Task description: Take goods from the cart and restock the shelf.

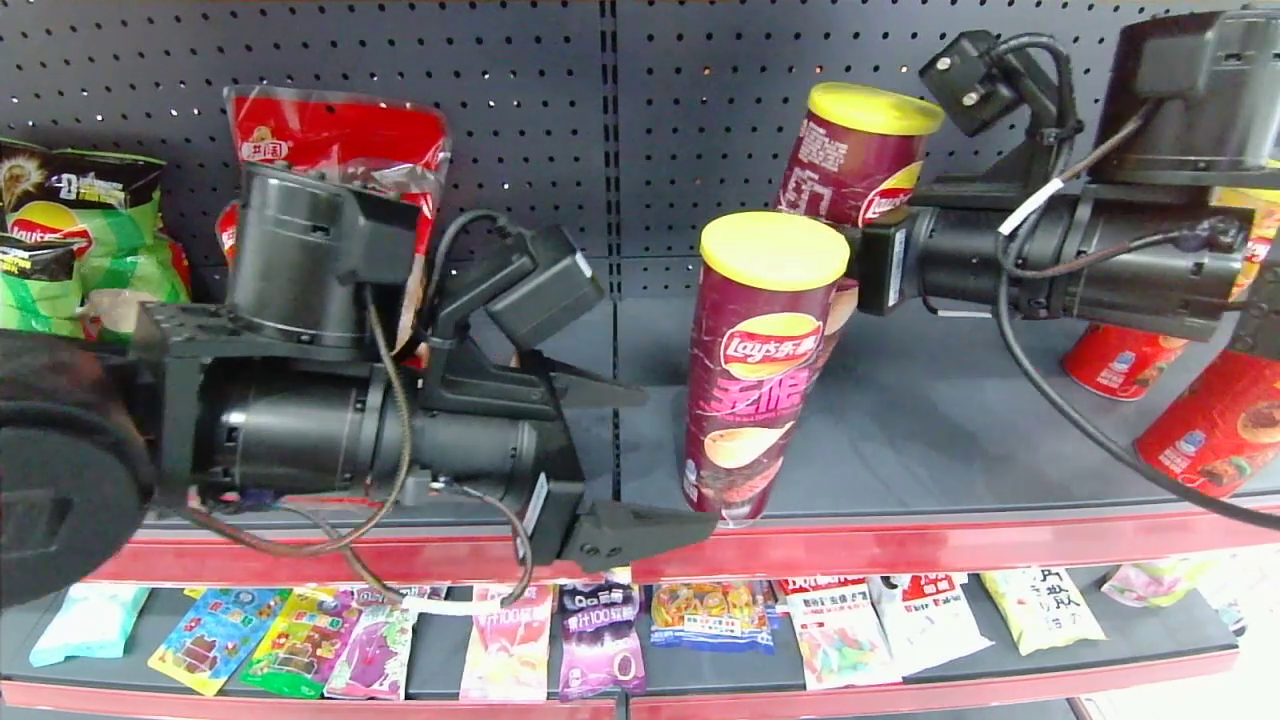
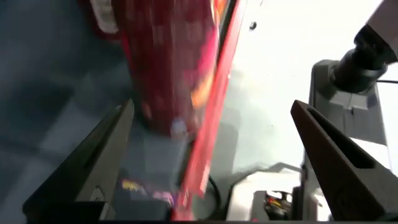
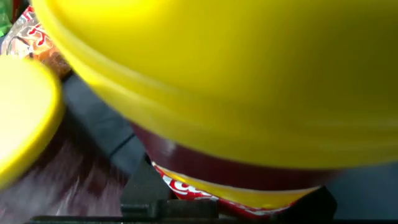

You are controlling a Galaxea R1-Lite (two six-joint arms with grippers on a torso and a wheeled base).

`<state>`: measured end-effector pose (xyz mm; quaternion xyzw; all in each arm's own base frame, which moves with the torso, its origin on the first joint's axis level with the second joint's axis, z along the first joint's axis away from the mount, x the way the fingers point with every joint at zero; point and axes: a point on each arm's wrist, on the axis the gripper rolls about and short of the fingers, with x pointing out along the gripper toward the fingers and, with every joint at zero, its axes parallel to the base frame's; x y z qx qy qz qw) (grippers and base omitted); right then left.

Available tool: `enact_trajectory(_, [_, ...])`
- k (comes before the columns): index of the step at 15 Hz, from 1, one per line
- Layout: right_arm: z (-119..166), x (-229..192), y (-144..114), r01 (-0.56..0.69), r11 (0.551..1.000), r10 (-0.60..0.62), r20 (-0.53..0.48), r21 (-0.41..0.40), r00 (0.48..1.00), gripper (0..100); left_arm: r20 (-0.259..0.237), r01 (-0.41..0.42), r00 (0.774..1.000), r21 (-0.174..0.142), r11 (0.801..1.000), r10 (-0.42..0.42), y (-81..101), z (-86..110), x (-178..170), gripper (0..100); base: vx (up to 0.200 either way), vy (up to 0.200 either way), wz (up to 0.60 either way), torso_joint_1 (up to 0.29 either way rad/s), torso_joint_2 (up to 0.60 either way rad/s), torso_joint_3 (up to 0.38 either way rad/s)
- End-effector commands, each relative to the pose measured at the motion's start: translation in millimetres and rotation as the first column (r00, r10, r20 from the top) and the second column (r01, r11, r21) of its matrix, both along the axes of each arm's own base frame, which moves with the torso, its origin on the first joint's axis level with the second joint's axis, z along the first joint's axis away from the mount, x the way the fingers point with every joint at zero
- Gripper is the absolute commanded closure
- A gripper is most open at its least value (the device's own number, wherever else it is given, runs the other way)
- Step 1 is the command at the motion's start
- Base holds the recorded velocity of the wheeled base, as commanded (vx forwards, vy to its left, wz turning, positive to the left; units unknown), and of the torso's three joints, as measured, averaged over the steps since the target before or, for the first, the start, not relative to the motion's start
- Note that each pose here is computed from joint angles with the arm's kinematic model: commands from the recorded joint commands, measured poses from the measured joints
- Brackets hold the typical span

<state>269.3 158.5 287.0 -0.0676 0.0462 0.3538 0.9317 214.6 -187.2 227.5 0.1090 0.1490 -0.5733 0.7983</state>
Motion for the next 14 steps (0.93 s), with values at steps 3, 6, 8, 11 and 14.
enact_trajectory(3, [-17, 20, 15, -0.01, 1.0, 0.009, -0.042, -0.025, 0.999, 100, 0.015, -0.077, 0.997, -0.048, 0.996, 0.078, 25.9, 17.4, -23, 0, 0.0, 0.0, 0.0, 0.0, 0.0, 0.0])
enact_trajectory(6, [-19, 25, 17, -0.008, 1.0, 0.007, -0.049, -0.025, 0.999, 100, 0.02, -0.112, 0.993, -0.054, 0.992, 0.113, 38.6, 18.1, -26, 0, 0.0, 0.0, 0.0, 0.0, 0.0, 0.0])
enact_trajectory(8, [-18, 32, 22, -0.01, 1.0, 0.009, -0.042, -0.022, 0.999, 100, 0.018, -0.112, 0.993, -0.053, 0.992, 0.113, 40.8, 17.1, -29, 0, 0.0, 0.0, 0.0, 0.0, 0.0, 0.0])
enact_trajectory(11, [-18, 44, 29, -0.011, 1.0, 0.01, -0.033, -0.016, 0.999, 100, 0.026, -0.113, 0.993, -0.058, 0.992, 0.115, 42.9, 19.1, -32, 0, 0.0, 0.0, 0.0, 0.0, 0.0, 0.0])
enact_trajectory(14, [-22, 50, 32, -0.009, 1.0, 0.009, -0.038, -0.019, 0.999, 100, 0.032, -0.122, 0.992, -0.062, 0.991, 0.124, 44.7, 20.7, -34, 0, 0.0, 0.0, 0.0, 0.0, 0.0, 0.0])
